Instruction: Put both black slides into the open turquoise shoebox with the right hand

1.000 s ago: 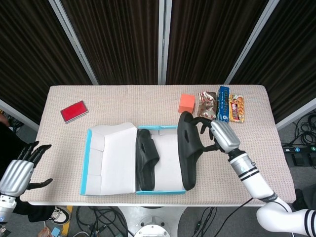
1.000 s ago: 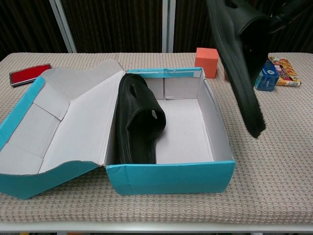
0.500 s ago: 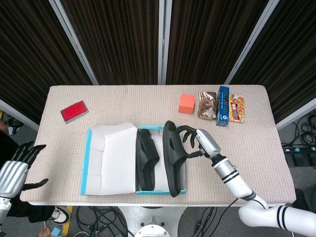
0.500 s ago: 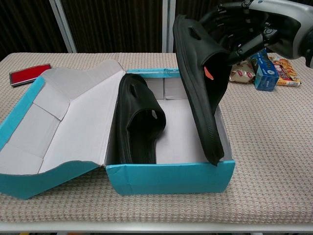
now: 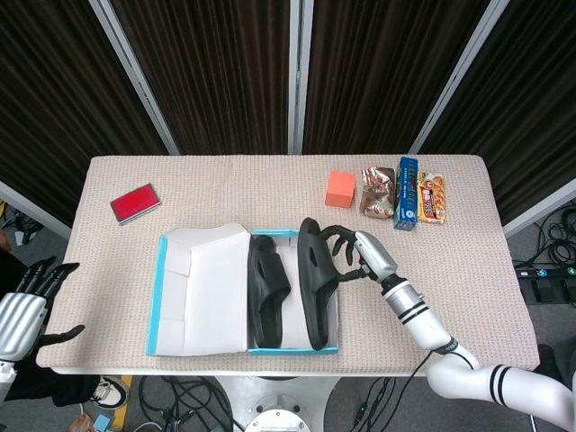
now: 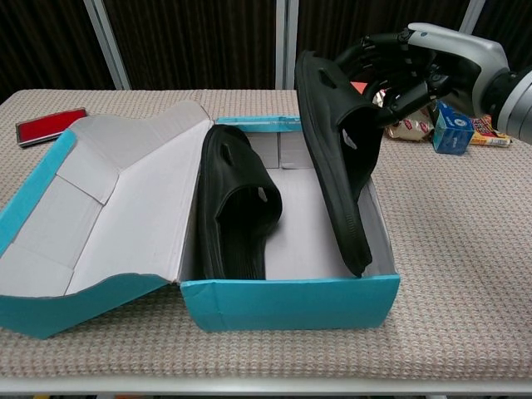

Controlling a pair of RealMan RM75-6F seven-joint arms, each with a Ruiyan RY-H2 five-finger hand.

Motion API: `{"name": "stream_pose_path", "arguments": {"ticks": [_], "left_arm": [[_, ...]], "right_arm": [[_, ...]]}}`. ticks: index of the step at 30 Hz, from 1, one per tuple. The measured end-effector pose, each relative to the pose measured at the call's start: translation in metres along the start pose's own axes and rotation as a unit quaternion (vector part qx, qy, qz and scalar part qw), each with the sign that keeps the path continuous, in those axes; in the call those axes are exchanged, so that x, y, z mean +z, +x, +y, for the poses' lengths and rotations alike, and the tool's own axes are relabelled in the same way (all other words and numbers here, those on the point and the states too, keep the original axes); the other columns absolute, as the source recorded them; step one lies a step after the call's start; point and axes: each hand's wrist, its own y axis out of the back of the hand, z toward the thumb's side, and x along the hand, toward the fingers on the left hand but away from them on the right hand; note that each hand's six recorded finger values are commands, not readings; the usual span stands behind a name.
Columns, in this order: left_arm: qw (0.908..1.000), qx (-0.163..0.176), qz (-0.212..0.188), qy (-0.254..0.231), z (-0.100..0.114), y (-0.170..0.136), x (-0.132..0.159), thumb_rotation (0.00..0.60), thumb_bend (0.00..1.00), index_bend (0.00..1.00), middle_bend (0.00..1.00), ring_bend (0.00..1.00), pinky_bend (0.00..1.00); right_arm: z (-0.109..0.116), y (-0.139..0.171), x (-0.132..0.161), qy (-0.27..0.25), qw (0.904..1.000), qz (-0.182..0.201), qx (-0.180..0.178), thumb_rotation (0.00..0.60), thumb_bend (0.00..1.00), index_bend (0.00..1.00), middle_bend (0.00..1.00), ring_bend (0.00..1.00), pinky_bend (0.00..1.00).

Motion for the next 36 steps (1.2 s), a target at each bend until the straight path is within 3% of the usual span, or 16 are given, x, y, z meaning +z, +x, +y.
{"name": "stream_pose_path", "arguments": {"ticks": [19,36], "left_arm": [[1.0000,-0.001,0.000,0.000,-0.003,0.000,-0.001,0.600,0.00,0.11,0.15,0.01,0.08],[1.0000,0.004,0.004,0.002,-0.003,-0.005,-0.008,0.600,0.00,0.11,0.15,0.01,0.08]], "right_arm": [[-0.021,-0.009,-0.028,0.085,0.9951,-0.034,0.037,0.600,0.23,0.62,0.54,0.48,0.68],[-0.045,-0.014,-0.022,0.199,0.9795,0.015,0.023,0.600,0.23,0.62,0.54,0.48,0.68]]}}
